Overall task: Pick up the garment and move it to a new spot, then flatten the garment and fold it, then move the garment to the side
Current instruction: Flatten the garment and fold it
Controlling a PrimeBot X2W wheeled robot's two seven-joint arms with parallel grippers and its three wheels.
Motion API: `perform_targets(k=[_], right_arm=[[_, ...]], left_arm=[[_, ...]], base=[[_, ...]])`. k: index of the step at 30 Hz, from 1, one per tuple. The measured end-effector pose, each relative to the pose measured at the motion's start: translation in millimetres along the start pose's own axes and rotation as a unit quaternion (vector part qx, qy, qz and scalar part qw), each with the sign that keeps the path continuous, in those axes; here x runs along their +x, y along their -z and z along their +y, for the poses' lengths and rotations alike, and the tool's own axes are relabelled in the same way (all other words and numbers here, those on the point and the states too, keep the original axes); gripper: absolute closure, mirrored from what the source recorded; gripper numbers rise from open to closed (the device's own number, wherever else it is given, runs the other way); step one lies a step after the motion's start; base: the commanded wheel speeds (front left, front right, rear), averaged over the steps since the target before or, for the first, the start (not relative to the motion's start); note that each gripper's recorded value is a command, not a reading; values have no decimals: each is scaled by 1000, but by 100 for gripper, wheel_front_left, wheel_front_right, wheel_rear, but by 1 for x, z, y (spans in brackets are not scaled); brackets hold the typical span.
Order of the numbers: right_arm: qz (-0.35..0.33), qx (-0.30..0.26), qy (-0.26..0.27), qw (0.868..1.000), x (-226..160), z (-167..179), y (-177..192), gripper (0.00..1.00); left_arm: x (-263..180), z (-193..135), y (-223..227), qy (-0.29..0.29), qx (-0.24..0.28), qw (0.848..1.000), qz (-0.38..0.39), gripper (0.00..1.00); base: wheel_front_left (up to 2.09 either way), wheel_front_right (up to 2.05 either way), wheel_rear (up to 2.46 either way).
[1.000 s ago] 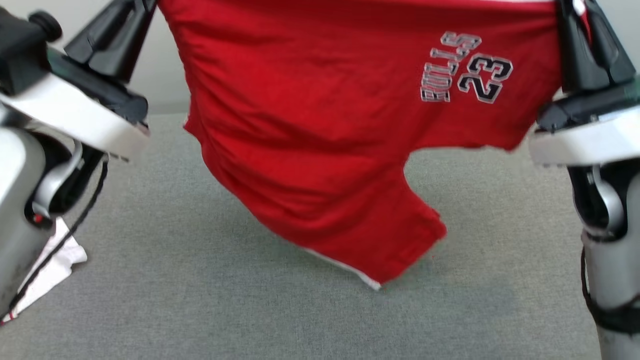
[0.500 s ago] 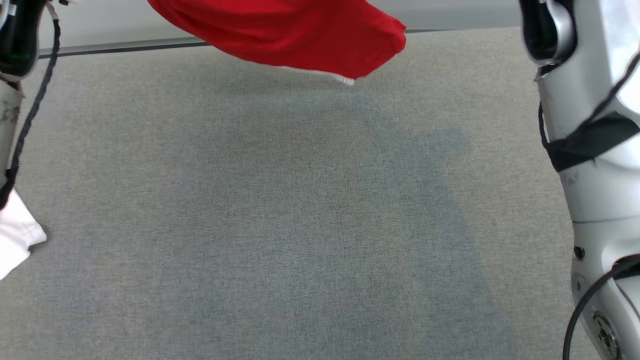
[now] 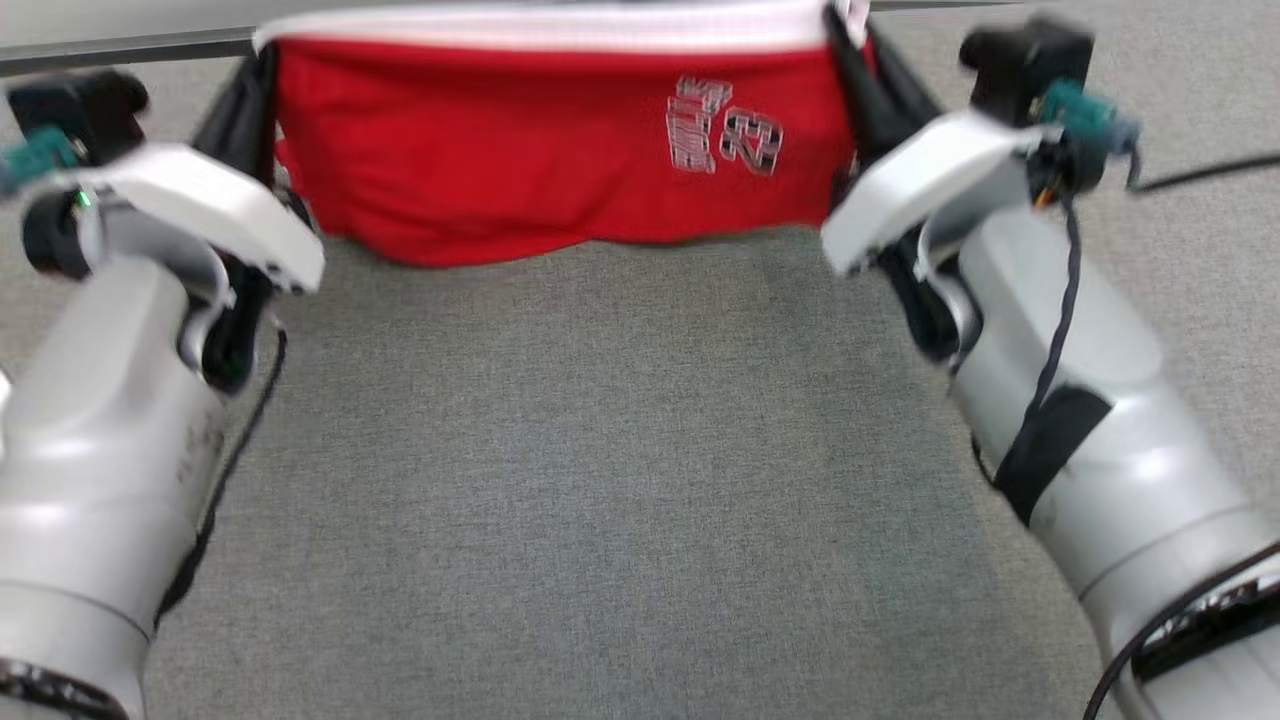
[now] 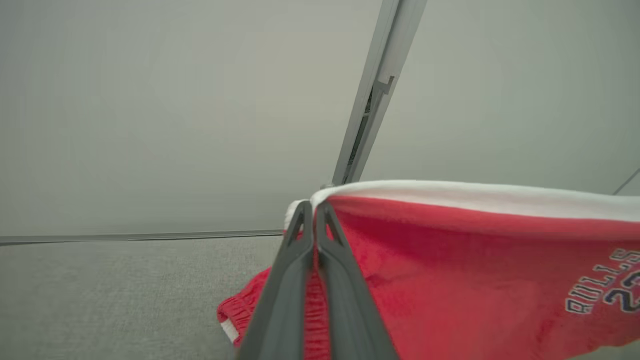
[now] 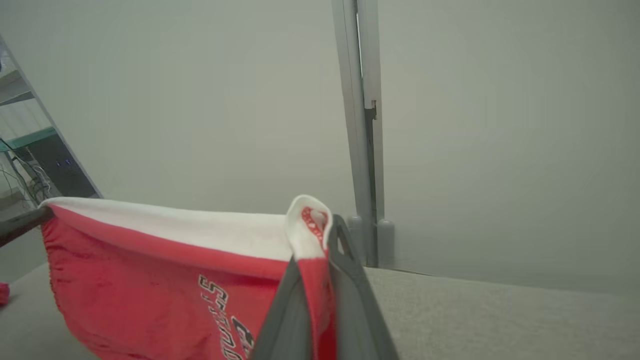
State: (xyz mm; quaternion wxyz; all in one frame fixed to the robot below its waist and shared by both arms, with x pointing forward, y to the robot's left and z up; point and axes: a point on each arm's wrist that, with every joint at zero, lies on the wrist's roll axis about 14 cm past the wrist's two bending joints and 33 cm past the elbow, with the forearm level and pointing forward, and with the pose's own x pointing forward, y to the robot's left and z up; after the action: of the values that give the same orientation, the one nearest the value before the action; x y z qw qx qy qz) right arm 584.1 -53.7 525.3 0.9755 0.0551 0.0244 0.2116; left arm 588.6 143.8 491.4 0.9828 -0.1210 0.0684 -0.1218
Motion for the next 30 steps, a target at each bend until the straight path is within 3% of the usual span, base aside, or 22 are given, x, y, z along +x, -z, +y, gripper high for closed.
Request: perform_targets(k=[4,11,30], right_arm=[[45,43,1,998,-24,9,50,100],[51,101,18,993,-80,26,83,100],[47,110,90,989,-273,62,100,100]], left_arm=[[-23,0,43,0,-10,999,38,100],[-75,-17,68,13,-27,999,36,100],[-248,-71,72,20,-28,999,-19,100]], base=[[0,0,0],[0,0,0],[0,0,0]])
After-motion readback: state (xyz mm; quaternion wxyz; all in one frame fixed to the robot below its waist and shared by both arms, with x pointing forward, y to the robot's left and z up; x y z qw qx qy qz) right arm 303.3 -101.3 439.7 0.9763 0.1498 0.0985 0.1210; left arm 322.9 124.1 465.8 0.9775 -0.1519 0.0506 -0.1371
